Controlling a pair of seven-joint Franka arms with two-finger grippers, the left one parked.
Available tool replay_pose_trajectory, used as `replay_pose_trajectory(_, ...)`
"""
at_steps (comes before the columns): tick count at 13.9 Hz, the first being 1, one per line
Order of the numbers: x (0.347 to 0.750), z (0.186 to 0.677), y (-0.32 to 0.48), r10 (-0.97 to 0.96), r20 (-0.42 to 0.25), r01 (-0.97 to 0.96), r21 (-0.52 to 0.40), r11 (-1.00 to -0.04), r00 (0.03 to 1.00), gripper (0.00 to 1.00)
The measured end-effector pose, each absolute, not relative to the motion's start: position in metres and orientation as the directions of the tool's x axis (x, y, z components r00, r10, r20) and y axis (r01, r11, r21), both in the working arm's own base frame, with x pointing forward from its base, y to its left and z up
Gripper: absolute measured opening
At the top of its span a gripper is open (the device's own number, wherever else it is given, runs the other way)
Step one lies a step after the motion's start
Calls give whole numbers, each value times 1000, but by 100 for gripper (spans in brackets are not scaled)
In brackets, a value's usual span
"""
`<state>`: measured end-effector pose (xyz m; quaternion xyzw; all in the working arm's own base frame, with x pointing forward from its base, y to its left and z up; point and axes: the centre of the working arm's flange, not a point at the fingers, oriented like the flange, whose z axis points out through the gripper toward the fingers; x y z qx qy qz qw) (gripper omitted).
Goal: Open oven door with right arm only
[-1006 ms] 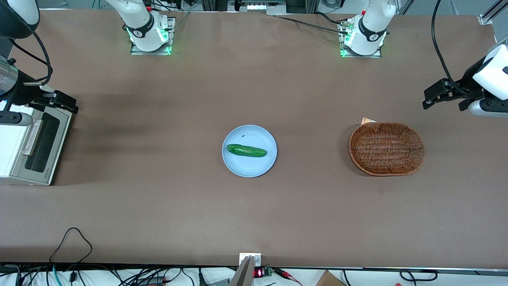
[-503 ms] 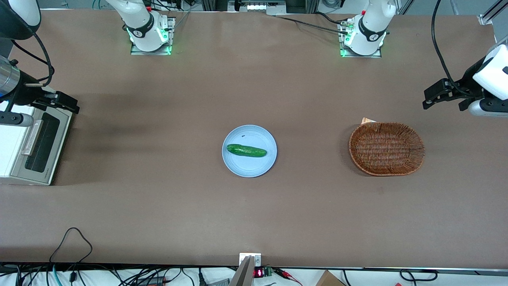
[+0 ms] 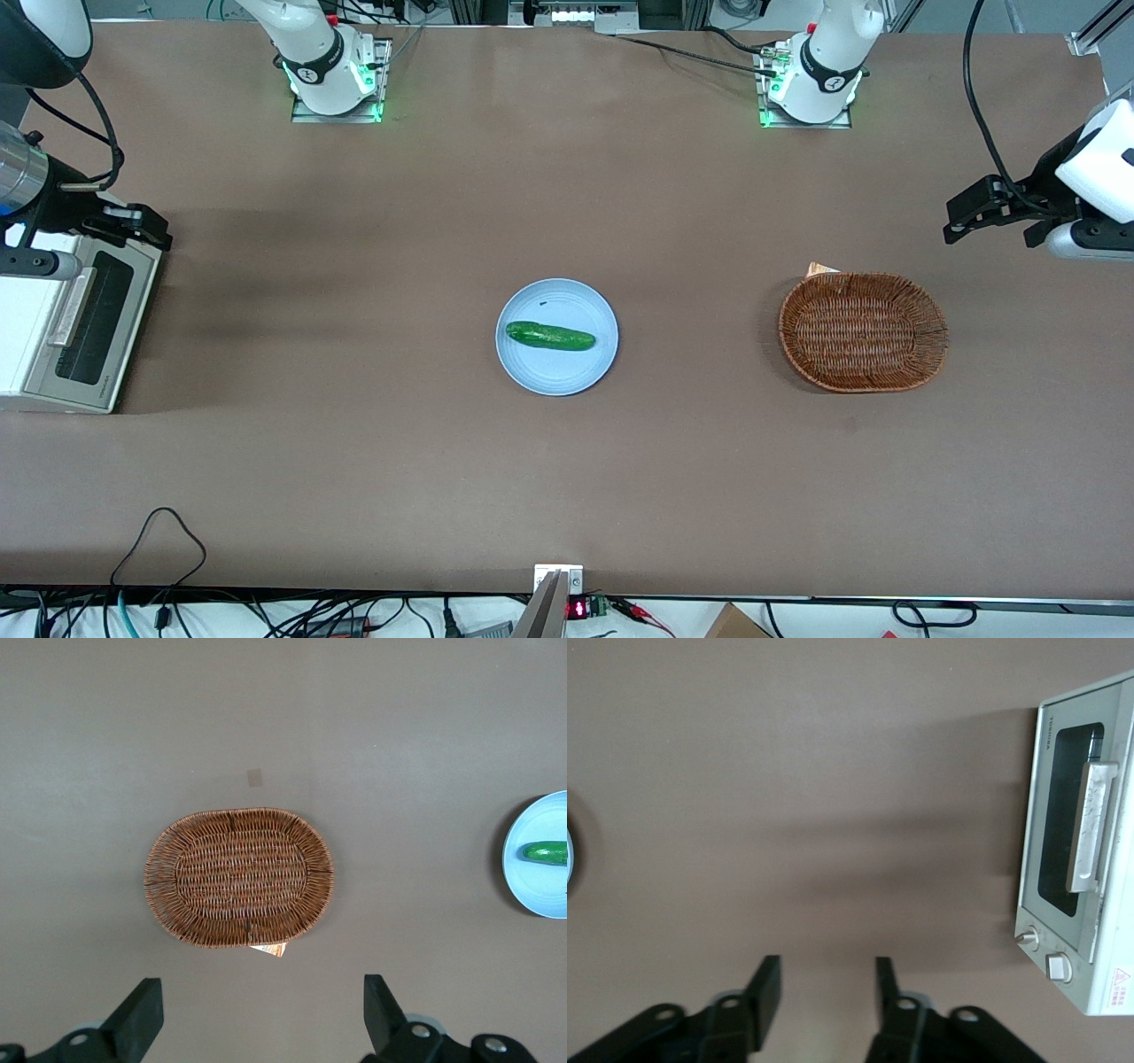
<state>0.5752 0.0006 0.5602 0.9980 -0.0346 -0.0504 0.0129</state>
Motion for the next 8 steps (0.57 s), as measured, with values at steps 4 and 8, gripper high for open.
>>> replay_pose_trajectory(4,575,560,3,-73,-106,-74,-2,-997,992,2)
replay_pose_trajectory(8,577,553,-1,-77,-116,-76,17,-997,990,1)
